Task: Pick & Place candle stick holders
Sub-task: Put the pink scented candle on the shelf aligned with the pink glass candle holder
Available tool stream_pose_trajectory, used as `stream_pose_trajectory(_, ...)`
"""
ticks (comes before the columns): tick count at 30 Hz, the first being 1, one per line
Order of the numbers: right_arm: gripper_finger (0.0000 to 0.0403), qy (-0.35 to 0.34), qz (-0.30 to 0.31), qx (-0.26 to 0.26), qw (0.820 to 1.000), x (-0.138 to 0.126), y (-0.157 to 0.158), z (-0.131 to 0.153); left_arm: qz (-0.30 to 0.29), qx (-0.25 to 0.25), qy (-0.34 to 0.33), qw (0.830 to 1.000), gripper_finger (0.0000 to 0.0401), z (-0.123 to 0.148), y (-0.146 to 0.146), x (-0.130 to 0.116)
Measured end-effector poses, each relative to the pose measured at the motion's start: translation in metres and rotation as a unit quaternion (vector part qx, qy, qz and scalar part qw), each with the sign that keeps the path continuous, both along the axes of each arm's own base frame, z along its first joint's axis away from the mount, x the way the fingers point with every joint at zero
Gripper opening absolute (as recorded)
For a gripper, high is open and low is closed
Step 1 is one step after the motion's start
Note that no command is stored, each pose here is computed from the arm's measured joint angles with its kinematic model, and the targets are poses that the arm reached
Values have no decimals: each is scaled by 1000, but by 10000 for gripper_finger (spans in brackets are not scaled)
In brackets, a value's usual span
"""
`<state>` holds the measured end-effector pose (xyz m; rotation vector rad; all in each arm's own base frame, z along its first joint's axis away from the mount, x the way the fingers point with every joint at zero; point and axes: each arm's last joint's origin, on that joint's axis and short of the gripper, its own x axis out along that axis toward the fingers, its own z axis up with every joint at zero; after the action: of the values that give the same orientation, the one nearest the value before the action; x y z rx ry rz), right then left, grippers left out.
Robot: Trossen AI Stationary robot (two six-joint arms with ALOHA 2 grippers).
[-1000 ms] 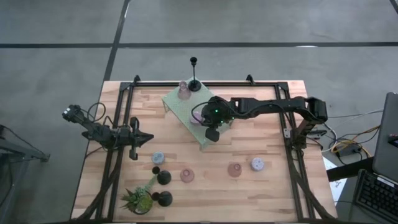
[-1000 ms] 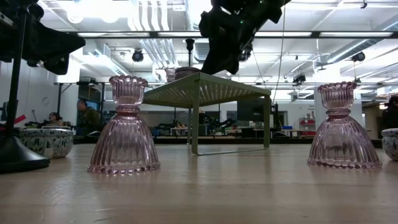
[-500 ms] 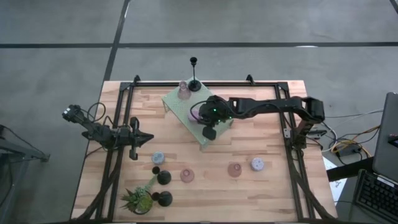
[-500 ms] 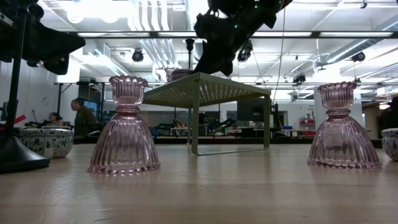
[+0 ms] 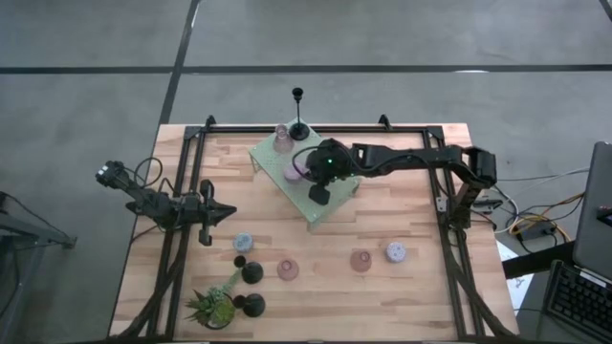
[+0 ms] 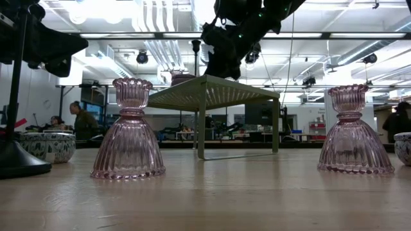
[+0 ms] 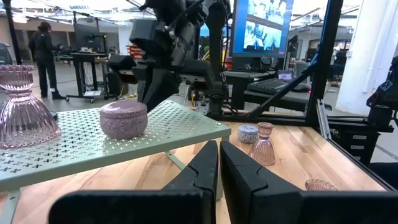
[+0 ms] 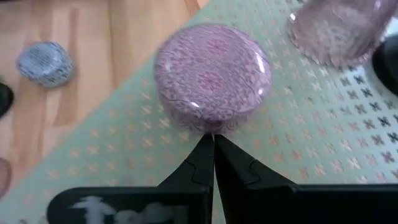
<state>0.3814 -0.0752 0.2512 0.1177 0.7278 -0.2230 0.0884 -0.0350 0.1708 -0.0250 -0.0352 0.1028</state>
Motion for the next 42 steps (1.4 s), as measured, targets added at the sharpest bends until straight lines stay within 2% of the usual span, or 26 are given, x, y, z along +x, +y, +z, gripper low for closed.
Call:
stream_pose_trajectory(6,8,-8,-2,33,999,0,1,0,0,0,0,1000,21,0,0,0)
stream_pose_trajectory(16,8,-14,10,42,999,12,0,-11,0,0,0,1000,21,0,0,0)
stream_pose_trajectory(26,8,-42,10,33,999,17,-3,-2,0,0,0,1000,21,0,0,0)
stream_pose_trajectory(38,8,-41,16,60,997,29,-4,-15,0,0,0,1000,21,0,0,0)
stream_pose_trajectory(42,8,-68,11,63,996,32,-5,-11,0,0,0,1000,21,0,0,0)
